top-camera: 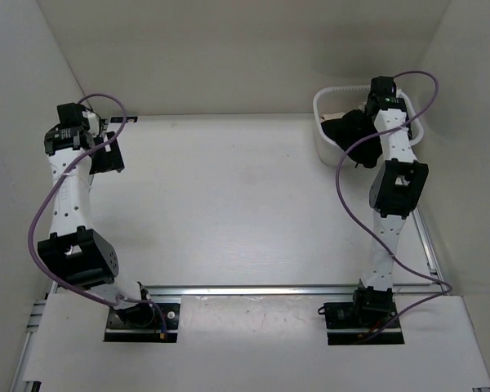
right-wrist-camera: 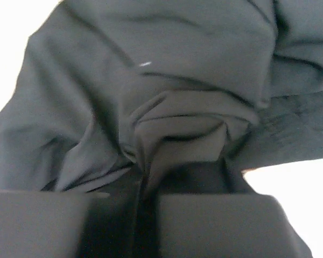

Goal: Fold and stack the trousers
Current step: Grab the trousers from the pile, then move the trousers to the center of the board

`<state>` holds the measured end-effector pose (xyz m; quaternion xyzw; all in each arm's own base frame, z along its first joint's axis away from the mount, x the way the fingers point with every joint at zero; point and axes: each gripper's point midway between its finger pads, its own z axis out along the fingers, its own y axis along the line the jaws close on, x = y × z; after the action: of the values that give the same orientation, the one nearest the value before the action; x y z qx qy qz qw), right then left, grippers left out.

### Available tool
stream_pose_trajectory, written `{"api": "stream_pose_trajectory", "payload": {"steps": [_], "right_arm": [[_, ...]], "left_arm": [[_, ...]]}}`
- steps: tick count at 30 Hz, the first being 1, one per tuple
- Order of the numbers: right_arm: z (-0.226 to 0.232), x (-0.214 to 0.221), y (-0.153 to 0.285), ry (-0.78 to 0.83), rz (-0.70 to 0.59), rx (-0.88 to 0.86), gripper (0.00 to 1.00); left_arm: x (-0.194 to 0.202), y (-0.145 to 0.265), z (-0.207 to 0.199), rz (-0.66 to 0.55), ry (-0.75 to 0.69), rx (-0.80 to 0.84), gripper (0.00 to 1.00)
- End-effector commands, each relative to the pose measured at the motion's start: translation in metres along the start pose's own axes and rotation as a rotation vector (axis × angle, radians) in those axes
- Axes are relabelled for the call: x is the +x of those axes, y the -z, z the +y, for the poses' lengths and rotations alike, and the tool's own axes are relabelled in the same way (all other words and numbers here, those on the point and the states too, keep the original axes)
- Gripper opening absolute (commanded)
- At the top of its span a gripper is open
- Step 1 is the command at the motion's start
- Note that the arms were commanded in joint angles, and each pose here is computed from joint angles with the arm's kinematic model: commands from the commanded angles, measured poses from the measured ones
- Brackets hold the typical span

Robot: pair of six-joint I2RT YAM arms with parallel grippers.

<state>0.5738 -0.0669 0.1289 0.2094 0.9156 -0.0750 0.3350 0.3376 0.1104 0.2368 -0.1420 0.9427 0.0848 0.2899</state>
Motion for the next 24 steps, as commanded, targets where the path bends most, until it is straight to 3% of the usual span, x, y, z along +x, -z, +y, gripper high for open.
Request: {"api": "stream_pose_trajectory", "payload": {"steps": [1, 3, 5, 8, 9, 10, 12, 13, 15, 19, 24], "right_arm": [[0.027, -0.061, 0.084, -0.020, -0.185, -0.186, 0.00], [0.035, -0.082, 0.112, -0.029, -0.267, -0.229, 0.00], [0.040, -0.116, 0.170, -0.047, -0.408, -0.303, 0.00], [0.079, -0.154, 0.297, -0.054, -0.651, -0.570, 0.00], [0.107, -0.160, 0.401, -0.068, -0.803, -0.798, 0.00], [0.122, -0.161, 0.470, -0.042, -0.930, -1.012, 0.00], [0.154, -0.139, 0.549, -0.066, -0.972, -1.339, 0.00], [0.158, -0.135, 0.592, -0.064, -1.060, -1.471, 0.00], [0.176, -0.106, 0.661, -0.040, -1.066, -1.692, 0.00], [0.208, -0.070, 0.711, -0.040, -1.016, -1.915, 0.00], [0.261, -0.052, 0.622, -0.085, -0.737, -1.734, 0.00]], "left_arm": [[-0.010, 0.007, -0.007, -0.031, -0.022, -0.001, 1.00], [-0.012, 0.005, -0.012, -0.030, -0.033, 0.007, 1.00], [-0.010, -0.001, -0.019, -0.019, -0.043, 0.023, 1.00], [-0.010, -0.006, -0.019, -0.025, -0.042, 0.023, 1.00], [-0.010, -0.007, -0.019, -0.025, -0.042, 0.023, 1.00], [-0.010, -0.009, -0.020, -0.025, -0.042, 0.023, 1.00], [-0.009, -0.010, -0.016, -0.033, -0.041, 0.004, 1.00], [-0.009, -0.012, -0.015, -0.036, -0.040, -0.005, 1.00], [-0.013, -0.009, -0.012, -0.057, -0.037, -0.019, 1.00], [-0.020, -0.003, -0.005, -0.087, -0.032, -0.059, 1.00], [-0.042, 0.013, 0.008, -0.159, -0.015, -0.124, 1.00]]}}
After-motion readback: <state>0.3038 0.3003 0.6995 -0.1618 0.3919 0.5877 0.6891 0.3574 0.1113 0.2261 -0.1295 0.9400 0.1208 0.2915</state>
